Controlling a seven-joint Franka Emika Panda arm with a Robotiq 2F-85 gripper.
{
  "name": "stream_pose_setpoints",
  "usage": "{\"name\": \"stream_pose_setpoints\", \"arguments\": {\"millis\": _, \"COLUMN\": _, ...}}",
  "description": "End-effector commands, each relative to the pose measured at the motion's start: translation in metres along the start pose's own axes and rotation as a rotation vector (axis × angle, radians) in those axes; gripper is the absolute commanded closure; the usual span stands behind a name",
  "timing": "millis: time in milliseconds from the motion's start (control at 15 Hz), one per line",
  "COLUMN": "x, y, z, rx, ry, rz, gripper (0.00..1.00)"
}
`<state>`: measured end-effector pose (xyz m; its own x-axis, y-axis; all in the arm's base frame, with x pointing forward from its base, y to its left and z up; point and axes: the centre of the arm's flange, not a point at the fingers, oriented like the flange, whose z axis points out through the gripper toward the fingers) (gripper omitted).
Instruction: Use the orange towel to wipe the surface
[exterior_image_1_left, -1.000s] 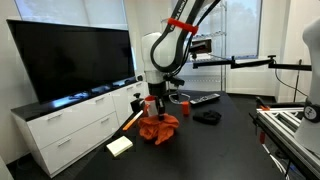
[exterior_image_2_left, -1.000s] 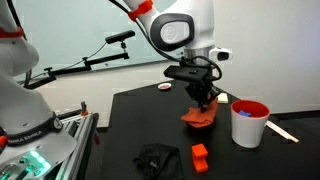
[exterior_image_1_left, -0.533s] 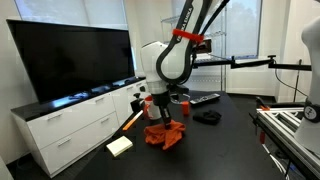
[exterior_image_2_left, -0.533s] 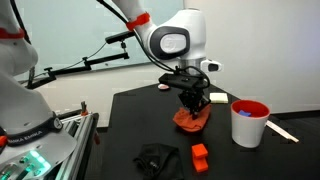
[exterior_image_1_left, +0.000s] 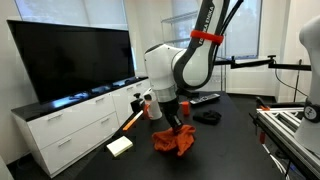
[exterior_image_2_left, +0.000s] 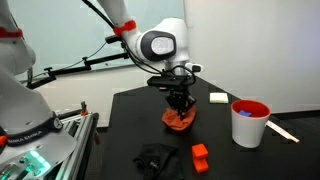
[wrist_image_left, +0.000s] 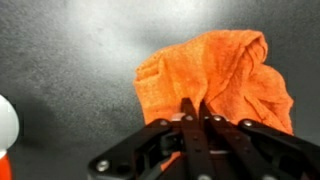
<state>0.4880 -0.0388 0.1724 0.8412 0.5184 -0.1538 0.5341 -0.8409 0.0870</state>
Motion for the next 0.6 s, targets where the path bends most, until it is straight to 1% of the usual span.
{"name": "stream_pose_setpoints", "arguments": {"millis": 0, "x": -0.007, "y": 0.004, "z": -0.007, "rx": -0.027, "ry": -0.005, "rz": 0.011, "gripper": 0.98}}
{"name": "stream_pose_setpoints", "arguments": {"millis": 267, "x": -0.011, "y": 0.019, "z": -0.011, "rx": -0.026, "ry": 0.001, "rz": 0.038, "gripper": 0.98}}
{"name": "stream_pose_setpoints", "arguments": {"millis": 400, "x": -0.009, "y": 0.029, "z": -0.022, "rx": -0.017, "ry": 0.016, "rz": 0.06, "gripper": 0.98}}
{"name": "stream_pose_setpoints", "arguments": {"millis": 533, "x": -0.007, "y": 0.042, "z": -0.04, "rx": -0.009, "ry": 0.05, "rz": 0.094, "gripper": 0.98}}
